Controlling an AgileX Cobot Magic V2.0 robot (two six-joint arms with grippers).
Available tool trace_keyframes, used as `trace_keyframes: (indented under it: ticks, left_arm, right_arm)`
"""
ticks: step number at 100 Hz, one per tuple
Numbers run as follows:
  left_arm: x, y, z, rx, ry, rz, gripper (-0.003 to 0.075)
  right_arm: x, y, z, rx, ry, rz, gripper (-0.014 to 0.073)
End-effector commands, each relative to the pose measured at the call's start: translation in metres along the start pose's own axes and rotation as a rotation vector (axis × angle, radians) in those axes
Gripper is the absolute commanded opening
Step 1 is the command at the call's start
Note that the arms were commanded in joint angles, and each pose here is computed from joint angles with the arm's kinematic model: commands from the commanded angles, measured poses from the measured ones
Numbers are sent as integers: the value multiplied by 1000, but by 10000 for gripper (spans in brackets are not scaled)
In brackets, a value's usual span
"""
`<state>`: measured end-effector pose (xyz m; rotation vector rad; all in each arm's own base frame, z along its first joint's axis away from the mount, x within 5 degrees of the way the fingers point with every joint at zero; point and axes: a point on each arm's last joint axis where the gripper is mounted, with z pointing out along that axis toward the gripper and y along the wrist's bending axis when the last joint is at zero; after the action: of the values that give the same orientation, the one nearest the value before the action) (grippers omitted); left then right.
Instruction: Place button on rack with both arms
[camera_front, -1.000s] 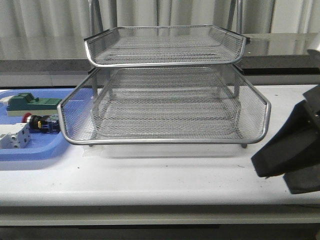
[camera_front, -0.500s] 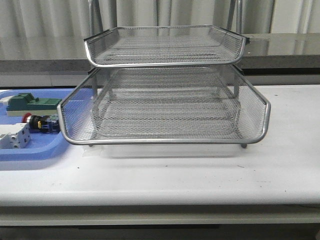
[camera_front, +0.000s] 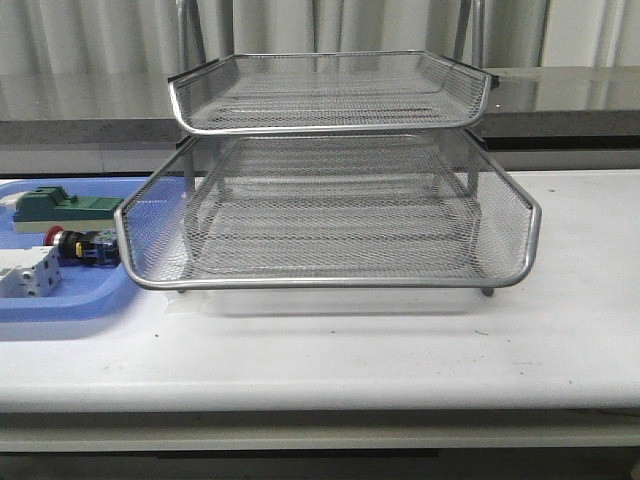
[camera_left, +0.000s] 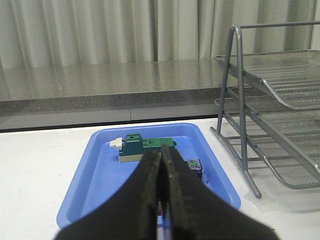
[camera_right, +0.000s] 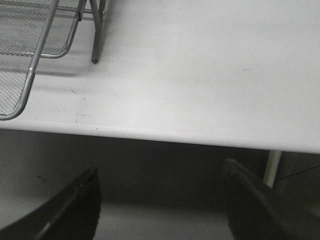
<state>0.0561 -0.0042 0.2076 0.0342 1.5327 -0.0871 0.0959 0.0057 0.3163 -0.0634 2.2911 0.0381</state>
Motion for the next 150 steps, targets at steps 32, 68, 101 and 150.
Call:
trace_keyframes:
  ticks: [32,68,101,150]
  left_arm:
    - [2,0,-2,3,-78,-16,-20]
    - [2,0,-2,3,-78,2,-20]
    - [2,0,-2,0,-78,124,-20]
    - [-13,-1,-3,6,-166,90,-20]
  right_arm:
    - [-10,-1,-10,13,-80,-7,-3]
    - [-9,-1,-10,13,-77,-7,-68]
    - [-9,-1,-10,13,-74,-7,-68]
    - [-9,-1,-10,13,-71,-7,-68]
